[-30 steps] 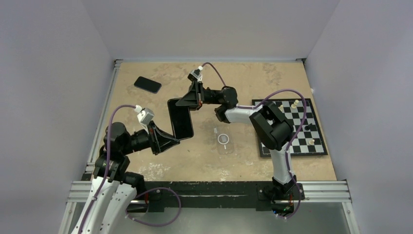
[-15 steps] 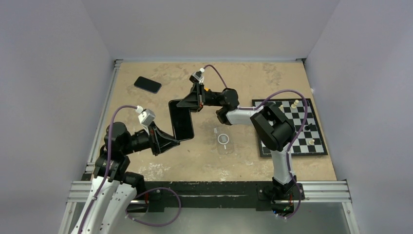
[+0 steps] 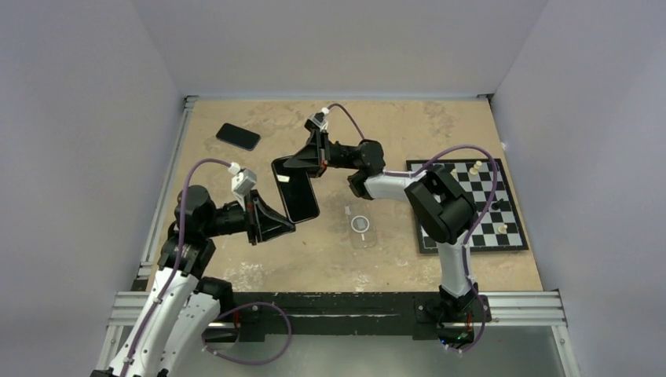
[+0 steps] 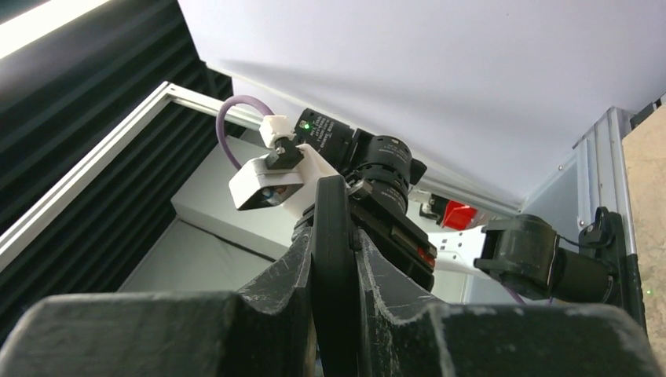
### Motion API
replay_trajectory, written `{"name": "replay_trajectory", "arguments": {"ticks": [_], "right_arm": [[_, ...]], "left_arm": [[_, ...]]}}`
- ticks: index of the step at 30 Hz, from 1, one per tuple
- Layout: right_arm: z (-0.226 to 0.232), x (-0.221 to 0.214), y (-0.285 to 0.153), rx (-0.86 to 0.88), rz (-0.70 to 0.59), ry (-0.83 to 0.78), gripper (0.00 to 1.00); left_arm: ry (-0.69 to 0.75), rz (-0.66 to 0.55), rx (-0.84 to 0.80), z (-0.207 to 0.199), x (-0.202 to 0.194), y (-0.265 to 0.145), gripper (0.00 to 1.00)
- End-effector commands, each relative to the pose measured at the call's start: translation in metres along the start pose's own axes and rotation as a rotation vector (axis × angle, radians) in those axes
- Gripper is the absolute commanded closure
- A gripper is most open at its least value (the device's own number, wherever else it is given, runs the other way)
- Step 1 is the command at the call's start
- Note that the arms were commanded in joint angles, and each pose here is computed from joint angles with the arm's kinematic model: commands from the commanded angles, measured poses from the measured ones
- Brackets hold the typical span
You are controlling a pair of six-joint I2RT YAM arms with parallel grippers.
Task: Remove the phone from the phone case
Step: Remove the phone case from the phone.
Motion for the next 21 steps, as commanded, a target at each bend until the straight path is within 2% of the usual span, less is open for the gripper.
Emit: {"name": "replay_trajectory", "arguments": {"ticks": [1, 5, 10, 12, 15, 18, 21], "right_arm": [[0.069, -0.063, 0.009, 0.177, 0.232, 0.071, 1.00], [0.071, -0.062, 0.008, 0.182, 0.228, 0.021, 1.00], [0.068, -0.047, 0.000, 0.146, 0.143, -0.054, 1.00], [0.068, -0.044, -0.003, 0.153, 0.135, -0.071, 1.00], [0.067, -0.039, -0.002, 0.147, 0.110, -0.090, 1.00], [0.063, -0.030, -0.002, 0.130, 0.064, -0.114, 1.00], [0.060, -0.021, -0.002, 0.127, 0.014, -0.129, 1.00]], "left_arm": [[-0.009, -0.015, 0.293, 0.053, 0.006, 0.001, 1.00], [-0.098, -0.032, 0.410, 0.064, 0.001, -0.005, 1.00], [-0.201, -0.044, 0.294, 0.043, -0.010, -0.001, 0.97], [-0.221, -0.042, 0.283, 0.035, -0.012, -0.004, 0.87], [-0.225, -0.089, 0.244, 0.020, -0.004, -0.007, 0.54], [-0.220, -0.182, 0.164, 0.004, 0.012, -0.007, 0.40], [-0.231, -0.282, 0.078, -0.009, 0.023, -0.007, 0.37]]}}
Point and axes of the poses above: each gripper's point midway between its finger pads, its own y axis out along the fingers, its own z axis along the line the jaws close on, x = y × z, the point moved 3 cm from there along -y, back along the fingers, and after that the axes turned 11 degrees about y, right-handed, at the moved point
